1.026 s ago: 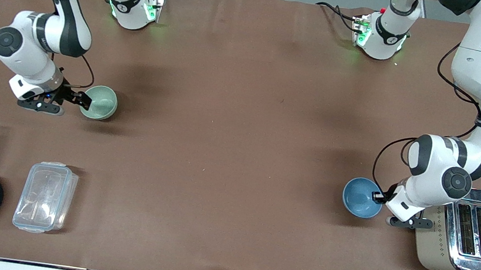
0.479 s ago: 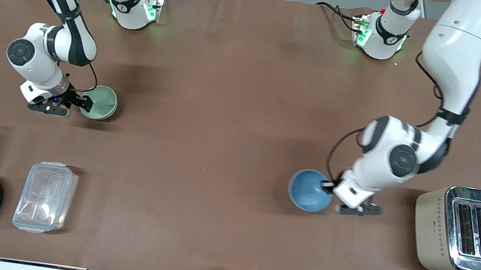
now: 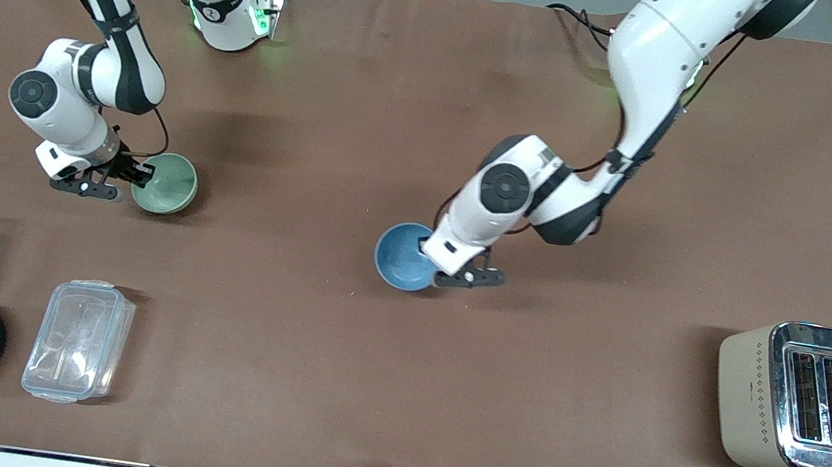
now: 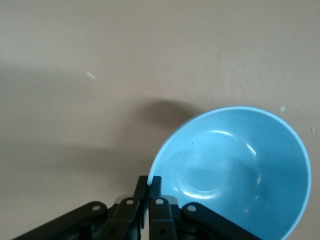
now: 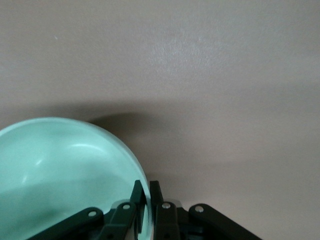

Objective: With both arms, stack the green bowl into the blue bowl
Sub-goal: 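Lift the green bowl with the right gripper while the left gripper holds, then lower the green bowl into the blue bowl while the left gripper withdraws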

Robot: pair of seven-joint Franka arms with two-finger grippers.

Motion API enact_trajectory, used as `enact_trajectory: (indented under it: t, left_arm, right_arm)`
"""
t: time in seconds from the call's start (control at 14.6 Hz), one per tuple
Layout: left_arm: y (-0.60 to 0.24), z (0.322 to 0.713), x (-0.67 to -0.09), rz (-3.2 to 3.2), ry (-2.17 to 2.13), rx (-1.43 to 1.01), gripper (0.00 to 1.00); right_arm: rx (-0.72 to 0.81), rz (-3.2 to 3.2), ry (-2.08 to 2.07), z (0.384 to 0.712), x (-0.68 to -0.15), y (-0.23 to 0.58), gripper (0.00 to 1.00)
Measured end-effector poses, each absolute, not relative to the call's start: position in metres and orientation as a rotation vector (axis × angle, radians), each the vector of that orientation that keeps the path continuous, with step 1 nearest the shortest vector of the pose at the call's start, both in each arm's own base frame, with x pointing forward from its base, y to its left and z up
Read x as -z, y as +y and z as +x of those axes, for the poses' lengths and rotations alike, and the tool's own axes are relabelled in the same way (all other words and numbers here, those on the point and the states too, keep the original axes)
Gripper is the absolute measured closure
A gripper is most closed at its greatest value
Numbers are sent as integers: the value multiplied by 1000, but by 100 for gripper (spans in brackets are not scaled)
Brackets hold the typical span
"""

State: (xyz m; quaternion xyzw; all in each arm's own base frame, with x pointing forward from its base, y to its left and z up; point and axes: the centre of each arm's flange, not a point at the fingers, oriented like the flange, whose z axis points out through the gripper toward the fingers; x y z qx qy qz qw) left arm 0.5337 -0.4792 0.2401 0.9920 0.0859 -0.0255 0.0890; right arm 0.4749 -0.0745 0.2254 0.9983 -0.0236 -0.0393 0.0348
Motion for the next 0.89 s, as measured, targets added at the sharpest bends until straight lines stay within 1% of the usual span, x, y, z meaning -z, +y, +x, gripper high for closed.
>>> enact_trajectory:
  t: [0.07, 0.14, 0.21, 0.27, 0.34, 0.41, 0.48, 0.55, 0.68, 0.89]
  left_arm:
    - [-490, 528, -232, 2951, 254, 87, 96]
    - [-499, 524, -226, 2951, 246, 93, 96]
    - [-503, 522, -223, 2950, 238, 97, 96]
    - [-505, 522, -221, 2950, 236, 99, 93]
    - [-505, 523, -220, 2949, 238, 98, 93]
    - [-504, 525, -221, 2948, 242, 94, 86]
    - [-502, 529, -224, 2943, 249, 84, 78]
    - [-500, 537, -230, 2936, 261, 63, 68]
    - [-485, 563, -255, 2937, 305, -4, 48]
    - [-436, 609, -317, 2972, 399, -117, 22]
  right_arm:
    - [140, 3072, -80, 484, -247, -74, 95]
    - [155, 3084, -95, 495, -275, -69, 95]
    - [175, 3108, -113, 507, -306, -60, 95]
    - [198, 3133, -130, 520, -342, -44, 95]
    - [205, 3147, -146, 534, -380, -22, 95]
    - [191, 3152, -163, 545, -414, 3, 95]
    - [168, 3153, -188, 552, -439, 31, 95]
    - [146, 3152, -227, 556, -453, 60, 95]
    - [136, 3143, -329, 557, -455, 127, 95]
    - [187, 3131, -508, 556, -431, 233, 95]
